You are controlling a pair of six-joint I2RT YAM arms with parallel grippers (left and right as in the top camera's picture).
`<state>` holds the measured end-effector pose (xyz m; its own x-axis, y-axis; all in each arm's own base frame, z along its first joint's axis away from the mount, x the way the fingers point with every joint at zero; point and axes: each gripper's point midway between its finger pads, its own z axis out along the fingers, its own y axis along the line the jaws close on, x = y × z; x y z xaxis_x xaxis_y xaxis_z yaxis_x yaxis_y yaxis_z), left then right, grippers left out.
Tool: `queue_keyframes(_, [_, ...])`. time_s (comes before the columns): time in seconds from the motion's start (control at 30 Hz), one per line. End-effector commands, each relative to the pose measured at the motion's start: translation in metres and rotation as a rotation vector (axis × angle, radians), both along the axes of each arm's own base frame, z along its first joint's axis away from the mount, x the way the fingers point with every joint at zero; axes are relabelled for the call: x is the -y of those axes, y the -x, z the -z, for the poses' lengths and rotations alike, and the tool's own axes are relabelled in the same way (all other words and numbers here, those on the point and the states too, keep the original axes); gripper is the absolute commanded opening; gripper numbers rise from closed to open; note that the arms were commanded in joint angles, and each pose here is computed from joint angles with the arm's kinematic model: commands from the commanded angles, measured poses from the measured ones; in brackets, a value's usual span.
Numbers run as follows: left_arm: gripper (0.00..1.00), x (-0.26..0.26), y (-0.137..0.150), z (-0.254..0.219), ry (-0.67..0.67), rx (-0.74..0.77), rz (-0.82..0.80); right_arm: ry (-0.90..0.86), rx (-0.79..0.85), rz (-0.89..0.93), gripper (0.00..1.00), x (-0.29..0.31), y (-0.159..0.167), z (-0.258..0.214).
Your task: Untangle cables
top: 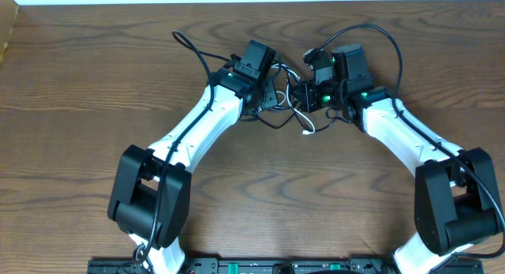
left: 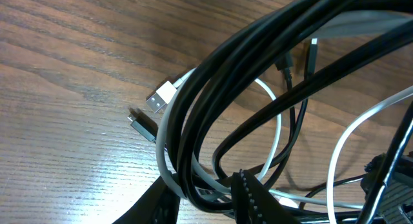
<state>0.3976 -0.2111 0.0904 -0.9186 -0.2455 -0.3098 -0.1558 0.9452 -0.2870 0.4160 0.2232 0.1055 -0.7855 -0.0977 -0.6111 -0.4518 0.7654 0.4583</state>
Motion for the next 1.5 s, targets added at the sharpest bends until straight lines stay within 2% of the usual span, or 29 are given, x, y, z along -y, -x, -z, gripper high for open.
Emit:
queue_keyframes(0.0, [0.23, -0.003, 0.004, 0.012, -0.024, -0.022, -0.004, -0.023, 0.011, -0.014, 0.01, -0.006, 0.002, -0.01])
queue_keyframes(0.03, [0.19, -0.003, 0.004, 0.012, -0.024, -0.022, -0.004, -0.023, 0.011, -0.014, 0.01, -0.006, 0.002, -0.01])
queue_keyframes(0.07, [0.08, -0.003, 0.004, 0.012, -0.024, -0.022, -0.004, -0.023, 0.011, -0.014, 0.01, -0.006, 0.002, -0.01])
queue_keyframes(0.37, [0.07, -0.007, 0.0, -0.003, -0.002, 0.005, -0.009, -0.023, 0.011, -0.014, 0.01, -0.006, 0.002, -0.01])
queue_keyframes(0.57, [0.07, 0.002, 0.002, -0.035, 0.146, 0.022, 0.023, -0.021, 0.013, -0.012, 0.01, -0.006, 0.001, -0.01])
queue_keyframes(0.83, [0.07, 0.006, 0.001, -0.056, 0.328, -0.006, 0.063, -0.02, 0.01, -0.012, 0.01, -0.006, 0.002, -0.009])
queue_keyframes(1.13, [0.07, 0.018, 0.007, -0.087, 0.581, -0.012, 0.241, -0.017, 0.008, -0.01, 0.01, -0.005, 0.002, -0.009])
queue_keyframes(1.47, [0.08, 0.022, 0.01, -0.133, 0.838, 0.056, 0.423, 0.009, 0.015, -0.008, 0.01, -0.002, 0.001, -0.006])
